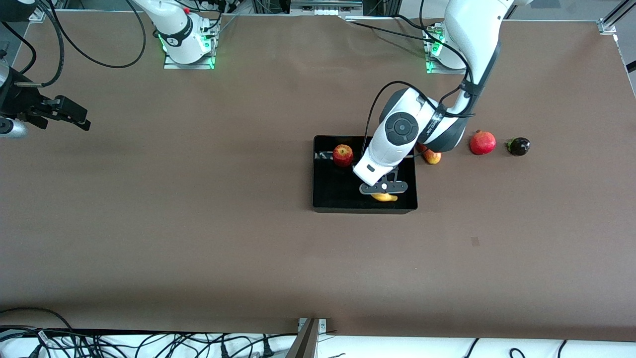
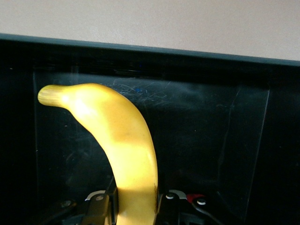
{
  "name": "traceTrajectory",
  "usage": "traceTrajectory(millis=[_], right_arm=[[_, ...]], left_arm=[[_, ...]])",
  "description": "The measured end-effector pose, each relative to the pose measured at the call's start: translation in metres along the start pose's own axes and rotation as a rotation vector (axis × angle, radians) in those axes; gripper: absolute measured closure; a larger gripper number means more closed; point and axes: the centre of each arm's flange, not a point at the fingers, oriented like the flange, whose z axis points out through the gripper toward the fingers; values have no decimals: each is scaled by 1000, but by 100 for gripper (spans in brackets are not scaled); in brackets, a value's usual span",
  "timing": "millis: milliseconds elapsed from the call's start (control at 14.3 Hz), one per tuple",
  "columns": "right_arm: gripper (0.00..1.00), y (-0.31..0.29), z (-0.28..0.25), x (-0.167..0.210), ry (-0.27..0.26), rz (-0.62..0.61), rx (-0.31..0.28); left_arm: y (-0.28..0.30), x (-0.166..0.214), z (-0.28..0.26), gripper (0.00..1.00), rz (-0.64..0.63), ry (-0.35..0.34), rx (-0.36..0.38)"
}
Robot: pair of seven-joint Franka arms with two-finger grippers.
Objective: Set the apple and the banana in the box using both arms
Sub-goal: 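Lower the banana into the box and open the left gripper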
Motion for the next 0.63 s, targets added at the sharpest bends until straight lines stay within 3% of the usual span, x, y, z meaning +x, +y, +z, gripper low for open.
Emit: traceTrajectory(millis=[630], right_arm=[[0, 0, 0, 0, 0, 0, 0]], left_arm=[[-17, 10, 61, 67, -14, -16, 4]])
